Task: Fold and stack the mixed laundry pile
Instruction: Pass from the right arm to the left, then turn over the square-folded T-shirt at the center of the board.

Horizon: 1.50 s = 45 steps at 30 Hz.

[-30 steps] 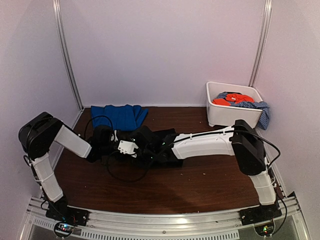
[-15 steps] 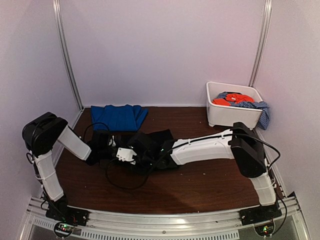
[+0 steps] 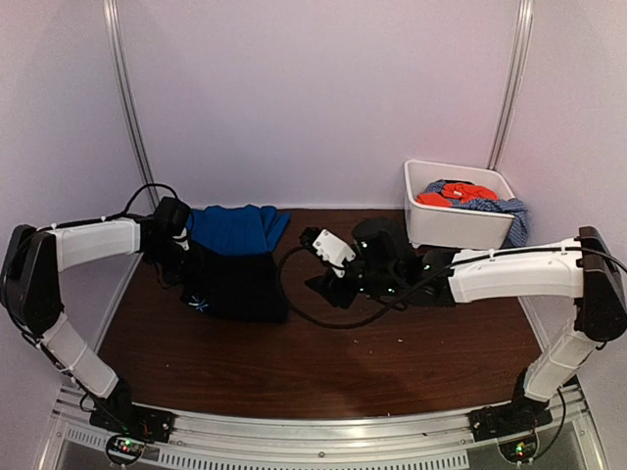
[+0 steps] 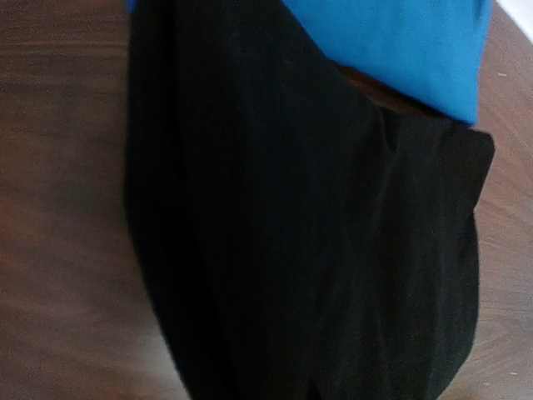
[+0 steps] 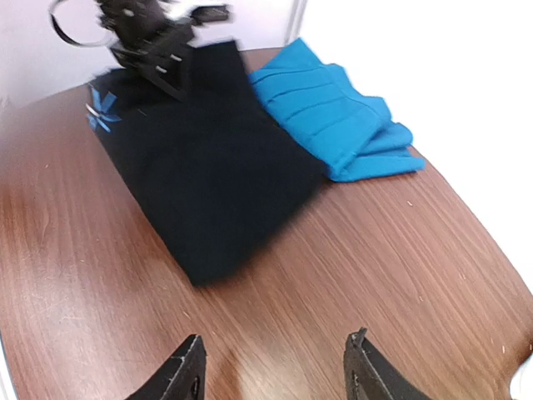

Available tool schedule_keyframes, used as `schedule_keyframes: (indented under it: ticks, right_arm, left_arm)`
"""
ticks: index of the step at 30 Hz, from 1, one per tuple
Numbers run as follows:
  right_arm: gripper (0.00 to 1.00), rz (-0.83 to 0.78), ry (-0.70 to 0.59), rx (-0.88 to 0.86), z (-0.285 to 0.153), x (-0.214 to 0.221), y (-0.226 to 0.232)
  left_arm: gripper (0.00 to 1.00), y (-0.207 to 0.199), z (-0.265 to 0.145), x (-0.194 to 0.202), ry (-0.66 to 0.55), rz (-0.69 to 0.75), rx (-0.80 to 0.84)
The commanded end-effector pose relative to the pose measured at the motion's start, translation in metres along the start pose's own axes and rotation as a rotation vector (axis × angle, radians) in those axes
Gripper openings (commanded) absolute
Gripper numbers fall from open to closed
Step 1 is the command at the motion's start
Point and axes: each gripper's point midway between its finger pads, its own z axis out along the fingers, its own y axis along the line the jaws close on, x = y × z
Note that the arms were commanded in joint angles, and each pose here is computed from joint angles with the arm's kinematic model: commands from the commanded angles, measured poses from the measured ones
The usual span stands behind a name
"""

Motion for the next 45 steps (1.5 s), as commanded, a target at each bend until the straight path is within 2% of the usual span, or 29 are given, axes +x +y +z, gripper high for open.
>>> schedule_keyframes:
  ticks: [1,4,6,8,10,13,17,22,24,27,30,33,36,38,42,45]
  right_arm:
    - [0.56,0.12,-0.069,0.012,-0.029,0.005,-0.017]
    - [0.56,0.163,-0.11,0.022,-0.048,0.01,-0.028]
    - [0.56,0.186,-0.13,0.023,-0.058,0.013,-0.033]
    - [0.55,0.202,-0.147,0.024,-0.066,0.016,-0.037]
    - [0.55,0.215,-0.147,0.034,-0.073,0.021,-0.042]
    - [0.54,0.228,-0.149,0.051,-0.085,0.029,-0.05]
    - [0.54,0.28,-0.159,0.084,-0.104,0.036,-0.062]
    - [0.54,0.339,-0.163,0.144,-0.124,0.046,-0.077]
    - [0.53,0.376,-0.161,0.164,-0.13,0.05,-0.082]
    - [0.54,0.42,-0.161,0.195,-0.14,0.057,-0.088]
    - [0.57,0.456,-0.143,0.23,-0.146,0.066,-0.095]
    - [0.59,0.493,-0.113,0.268,-0.15,0.075,-0.105]
    - [0.63,0.535,-0.095,0.306,-0.154,0.08,-0.116]
    - [0.64,0.559,-0.084,0.331,-0.157,0.083,-0.124]
    - [0.64,0.597,-0.082,0.321,-0.148,0.082,-0.131]
    - [0.62,0.643,-0.061,0.222,-0.121,0.08,-0.121]
  left_arm:
    - [0.0,0.086,-0.099,-0.015,-0.012,0.171,-0.509]
    - [0.0,0.087,-0.168,-0.046,-0.11,0.18,-0.628]
    - [0.0,0.074,-0.198,-0.064,-0.153,0.189,-0.619]
    - [0.0,0.051,-0.207,-0.075,-0.164,0.241,-0.587]
    - [0.0,0.031,-0.199,-0.078,-0.122,0.315,-0.626]
    - [0.0,0.003,-0.154,-0.068,-0.01,0.426,-0.68]
    - [0.0,-0.046,-0.075,-0.029,0.095,0.527,-0.658]
    - [0.0,-0.136,0.023,0.051,0.201,0.607,-0.413]
    - [0.0,-0.168,0.047,0.075,0.222,0.605,-0.33]
    - [0.0,-0.211,0.064,0.1,0.221,0.609,-0.211]
    - [0.1,-0.243,0.075,0.119,0.244,0.576,-0.082]
    - [0.31,-0.276,0.079,0.135,0.281,0.557,0.076]
    - [0.66,-0.308,0.068,0.142,0.309,0.58,0.241]
    - [0.8,-0.32,0.049,0.133,0.272,0.613,0.294]
    - [0.91,-0.338,-0.01,0.099,0.139,0.65,0.457]
    - [0.91,-0.296,-0.024,0.066,0.09,0.562,0.504]
